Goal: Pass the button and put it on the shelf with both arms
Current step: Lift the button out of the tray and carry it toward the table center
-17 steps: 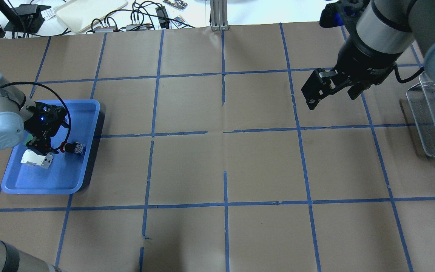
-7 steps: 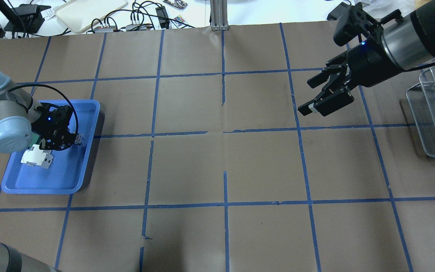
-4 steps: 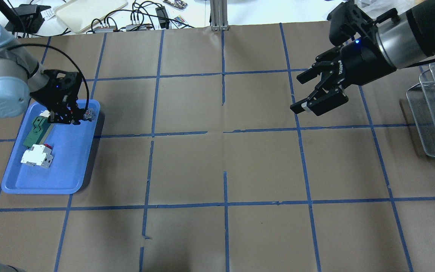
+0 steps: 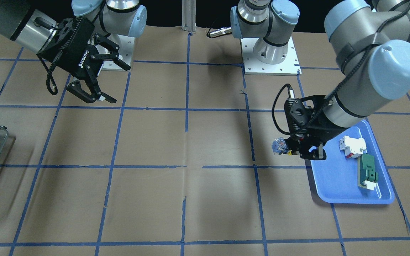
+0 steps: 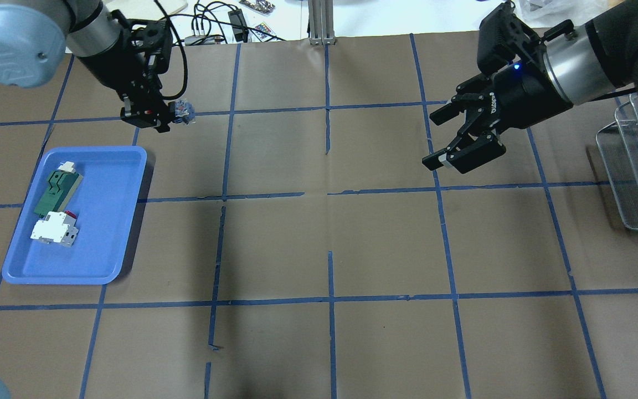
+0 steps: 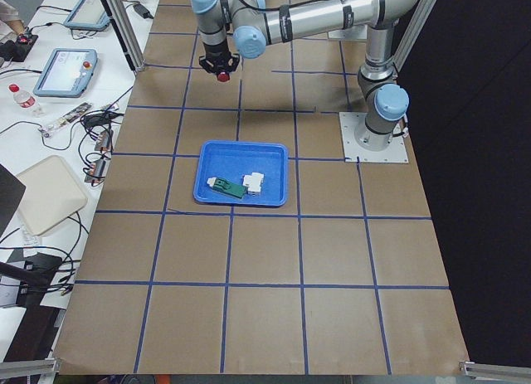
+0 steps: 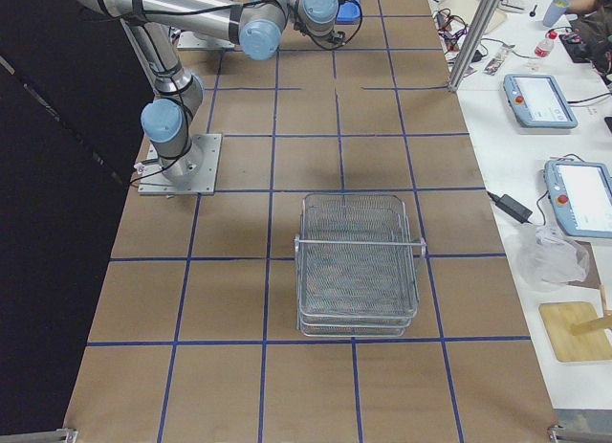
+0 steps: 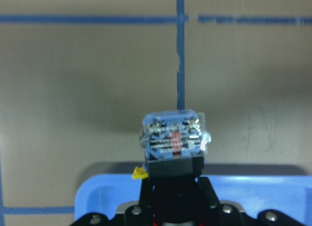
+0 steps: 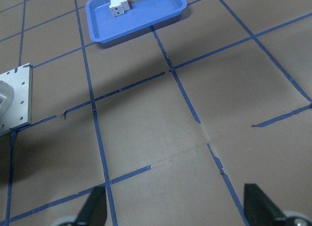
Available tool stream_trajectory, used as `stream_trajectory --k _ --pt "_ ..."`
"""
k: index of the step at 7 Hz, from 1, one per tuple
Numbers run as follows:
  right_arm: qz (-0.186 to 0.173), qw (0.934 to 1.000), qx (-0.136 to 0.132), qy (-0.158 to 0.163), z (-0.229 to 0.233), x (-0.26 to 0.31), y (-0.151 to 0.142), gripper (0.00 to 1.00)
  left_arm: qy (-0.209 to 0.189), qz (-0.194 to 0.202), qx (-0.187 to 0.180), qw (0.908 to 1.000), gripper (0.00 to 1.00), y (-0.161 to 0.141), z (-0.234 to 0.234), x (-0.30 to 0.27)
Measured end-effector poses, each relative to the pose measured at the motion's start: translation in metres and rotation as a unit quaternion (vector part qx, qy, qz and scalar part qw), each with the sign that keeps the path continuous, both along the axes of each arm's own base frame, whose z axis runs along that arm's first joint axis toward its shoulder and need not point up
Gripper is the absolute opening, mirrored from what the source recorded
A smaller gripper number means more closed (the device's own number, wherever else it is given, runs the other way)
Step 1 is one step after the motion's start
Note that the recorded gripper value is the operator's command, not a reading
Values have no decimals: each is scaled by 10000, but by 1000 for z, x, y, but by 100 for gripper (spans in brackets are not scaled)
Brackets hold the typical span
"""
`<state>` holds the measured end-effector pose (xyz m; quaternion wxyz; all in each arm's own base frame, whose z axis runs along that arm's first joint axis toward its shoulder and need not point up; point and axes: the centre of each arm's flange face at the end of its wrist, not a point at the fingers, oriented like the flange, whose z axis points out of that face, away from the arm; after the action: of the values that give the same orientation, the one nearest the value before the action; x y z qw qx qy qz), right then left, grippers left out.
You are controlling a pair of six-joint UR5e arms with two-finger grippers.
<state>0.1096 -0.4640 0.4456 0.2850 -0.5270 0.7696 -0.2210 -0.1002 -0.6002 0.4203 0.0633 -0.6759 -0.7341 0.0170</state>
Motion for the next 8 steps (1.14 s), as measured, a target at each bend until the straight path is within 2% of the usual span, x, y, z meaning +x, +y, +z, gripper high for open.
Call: stream_trajectory --k 2,4,6,8 --pt "-48 9997 -133 -209 6 2 -2 98 8 95 8 10000 0 20 28 -78" --pt "-115 9993 -270 -217 13 2 -5 99 82 42 -21 10000 0 52 44 -154" --pt "-149 9993 -257 -219 14 3 -6 99 129 15 -85 9999 0 79 57 -201" --pt "-152 9987 -293 -394 17 6 -7 99 165 -24 -176 9997 0 98 70 -222"
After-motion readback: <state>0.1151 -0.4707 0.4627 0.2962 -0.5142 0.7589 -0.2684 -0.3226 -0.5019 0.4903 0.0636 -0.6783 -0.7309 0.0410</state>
